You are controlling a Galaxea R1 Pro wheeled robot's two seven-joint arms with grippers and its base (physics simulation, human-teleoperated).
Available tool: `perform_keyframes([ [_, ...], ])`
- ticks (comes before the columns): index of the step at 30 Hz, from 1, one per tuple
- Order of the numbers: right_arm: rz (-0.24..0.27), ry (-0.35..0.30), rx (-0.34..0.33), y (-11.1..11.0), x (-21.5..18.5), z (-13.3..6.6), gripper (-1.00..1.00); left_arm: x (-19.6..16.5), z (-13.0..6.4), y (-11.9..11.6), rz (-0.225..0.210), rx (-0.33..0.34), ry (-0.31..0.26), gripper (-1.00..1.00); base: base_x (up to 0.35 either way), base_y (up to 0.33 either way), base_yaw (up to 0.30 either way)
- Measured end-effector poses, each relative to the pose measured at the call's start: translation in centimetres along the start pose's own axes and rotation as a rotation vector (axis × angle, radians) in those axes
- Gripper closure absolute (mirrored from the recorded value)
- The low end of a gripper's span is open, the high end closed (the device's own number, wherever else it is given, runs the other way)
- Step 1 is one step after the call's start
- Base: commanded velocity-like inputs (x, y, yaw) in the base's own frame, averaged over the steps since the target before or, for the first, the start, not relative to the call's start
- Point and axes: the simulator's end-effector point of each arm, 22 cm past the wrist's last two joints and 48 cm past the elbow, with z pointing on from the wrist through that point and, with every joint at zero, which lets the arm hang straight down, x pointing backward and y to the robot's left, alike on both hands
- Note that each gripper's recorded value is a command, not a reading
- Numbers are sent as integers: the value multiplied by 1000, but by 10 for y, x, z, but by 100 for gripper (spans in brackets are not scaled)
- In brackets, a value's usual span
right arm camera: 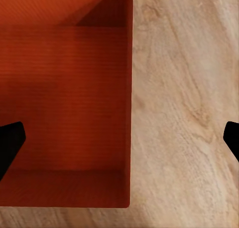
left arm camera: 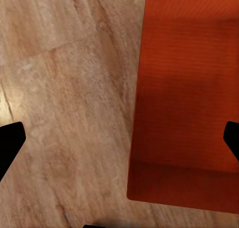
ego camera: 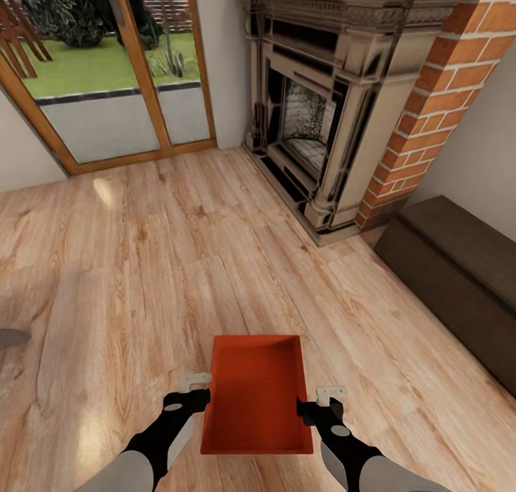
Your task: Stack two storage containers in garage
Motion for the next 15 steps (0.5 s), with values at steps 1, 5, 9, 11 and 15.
perform_keyframes([
  [1, 0, 0, 0, 0, 1, 1, -100, 1, 1, 0, 0, 0, 0, -100, 0, 0, 0],
  [5, 1, 0, 0, 0, 4, 7, -100, 3, 7, 0, 0, 0, -1, -100, 0, 0, 0],
  [9, 1, 0, 0, 0, 7, 13, -100, 6, 14, -1, -1, 0, -1, -100, 0, 0, 0],
  [11, 1, 0, 0, 0, 9, 16, -100, 7, 17, -1, -2, 0, -1, -100, 0, 0, 0],
  [15, 1, 0, 0, 0, 12, 22, -100, 10, 23, -2, -2, 0, -1, -100, 0, 0, 0],
])
